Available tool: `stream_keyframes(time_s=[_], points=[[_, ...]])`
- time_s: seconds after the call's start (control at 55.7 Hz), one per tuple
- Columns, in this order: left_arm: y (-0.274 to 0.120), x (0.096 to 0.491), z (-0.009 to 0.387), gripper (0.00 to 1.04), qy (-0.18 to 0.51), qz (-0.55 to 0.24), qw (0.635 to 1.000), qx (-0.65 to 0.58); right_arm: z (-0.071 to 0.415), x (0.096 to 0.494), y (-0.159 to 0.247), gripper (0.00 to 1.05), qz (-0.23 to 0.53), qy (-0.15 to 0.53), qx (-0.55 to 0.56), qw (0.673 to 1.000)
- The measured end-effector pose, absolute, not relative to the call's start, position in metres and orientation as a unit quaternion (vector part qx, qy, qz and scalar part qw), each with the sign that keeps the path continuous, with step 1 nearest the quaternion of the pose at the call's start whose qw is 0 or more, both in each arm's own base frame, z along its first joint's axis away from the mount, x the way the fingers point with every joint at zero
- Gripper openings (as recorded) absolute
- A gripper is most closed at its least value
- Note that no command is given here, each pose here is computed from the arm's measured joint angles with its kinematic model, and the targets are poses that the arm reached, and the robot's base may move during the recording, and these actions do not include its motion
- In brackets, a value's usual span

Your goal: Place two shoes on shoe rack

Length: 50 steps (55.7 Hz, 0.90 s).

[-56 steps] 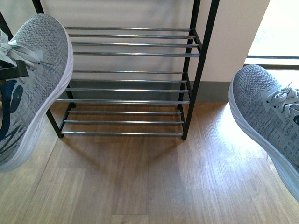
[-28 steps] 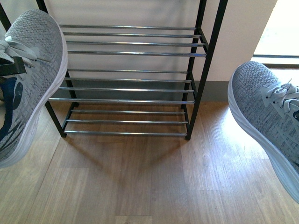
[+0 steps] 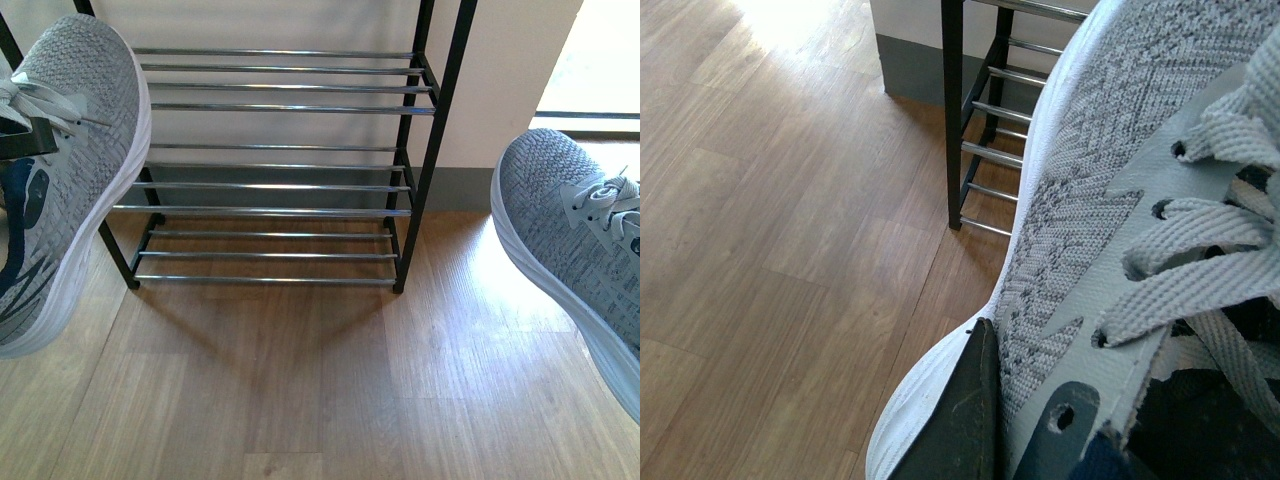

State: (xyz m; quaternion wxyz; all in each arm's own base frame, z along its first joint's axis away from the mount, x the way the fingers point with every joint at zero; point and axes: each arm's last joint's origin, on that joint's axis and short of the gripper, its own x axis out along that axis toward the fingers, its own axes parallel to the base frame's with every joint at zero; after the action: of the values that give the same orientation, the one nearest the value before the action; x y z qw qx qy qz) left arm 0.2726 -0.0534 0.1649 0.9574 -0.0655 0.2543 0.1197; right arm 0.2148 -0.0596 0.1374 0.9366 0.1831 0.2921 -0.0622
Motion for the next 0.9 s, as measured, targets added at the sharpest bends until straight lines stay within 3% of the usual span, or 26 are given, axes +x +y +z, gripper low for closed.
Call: stream_keyframes(time_s=[0.898], points=[[-0.0534,0.2726,0.1645,0.01,0.255,0.119,0.957,-0.065,0.1371,0.2148,-0.0596,0.01,-0.063,0.293,0.183,0.936]])
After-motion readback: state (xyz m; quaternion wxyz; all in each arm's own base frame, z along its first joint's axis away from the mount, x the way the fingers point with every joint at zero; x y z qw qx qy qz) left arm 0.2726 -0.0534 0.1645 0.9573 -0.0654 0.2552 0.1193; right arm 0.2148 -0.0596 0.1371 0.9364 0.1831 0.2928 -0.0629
